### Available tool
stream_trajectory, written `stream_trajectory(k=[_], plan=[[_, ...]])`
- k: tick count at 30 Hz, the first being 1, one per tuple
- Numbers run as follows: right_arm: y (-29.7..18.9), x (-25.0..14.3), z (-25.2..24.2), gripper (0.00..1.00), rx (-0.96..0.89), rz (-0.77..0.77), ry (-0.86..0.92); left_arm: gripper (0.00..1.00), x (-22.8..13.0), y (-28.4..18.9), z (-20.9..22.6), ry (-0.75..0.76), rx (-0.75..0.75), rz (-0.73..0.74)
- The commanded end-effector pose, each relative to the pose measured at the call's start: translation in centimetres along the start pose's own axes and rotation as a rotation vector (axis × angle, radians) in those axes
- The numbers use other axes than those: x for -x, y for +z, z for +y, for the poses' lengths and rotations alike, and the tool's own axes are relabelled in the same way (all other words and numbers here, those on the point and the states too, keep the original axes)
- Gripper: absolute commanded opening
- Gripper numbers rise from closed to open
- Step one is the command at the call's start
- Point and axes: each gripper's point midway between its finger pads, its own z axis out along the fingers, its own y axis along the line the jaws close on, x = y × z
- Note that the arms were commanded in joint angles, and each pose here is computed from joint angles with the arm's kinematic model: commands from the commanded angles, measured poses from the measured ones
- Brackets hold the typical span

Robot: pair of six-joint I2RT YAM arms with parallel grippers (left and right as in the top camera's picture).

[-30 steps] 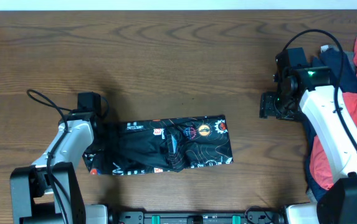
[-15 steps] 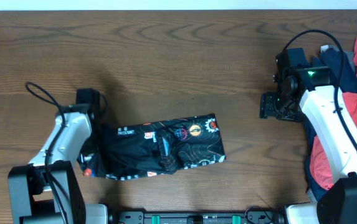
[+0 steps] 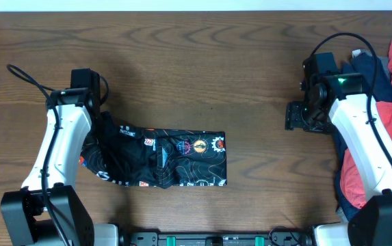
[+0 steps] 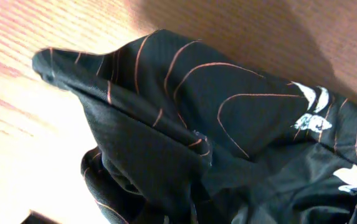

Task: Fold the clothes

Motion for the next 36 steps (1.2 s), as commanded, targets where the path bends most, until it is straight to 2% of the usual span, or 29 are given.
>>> stream_trajectory(k=[1, 5, 7, 16, 25, 36], plan=[[0.1, 0.1, -0.3, 0.7, -0.011, -0.001, -0.007, 0.06, 0.1, -0.4, -0.2, 0.006, -0.017, 0.007], [0.1, 0.1, -0.3, 0.7, -0.011, -0.001, -0.007, 0.06, -1.5, -1.1, -2.9, 0.025, -0.149, 0.069], [0.1, 0.1, -0.3, 0.75, -0.011, -0.001, -0.008, 0.06, -2.3, -2.0, -3.9, 0.023, -0.166, 0.077], [0.4, 0.4, -0.2, 0.76, -0.009, -0.002, -0.007, 0.06, -4.8, -8.1, -10.1, 0.119, -0.246, -0.028], [0.5, 0.3, -0.1, 0.76, -0.007, 0.0, -0.007, 0.06, -8.9, -8.8, -15.6, 0.21, -0.277, -0.023], [0.5, 0.3, -0.2, 0.76, -0.007, 0.001, -0.007, 0.06, -11.1, -8.5, -18.5, 0.251, -0.29, -0.012]])
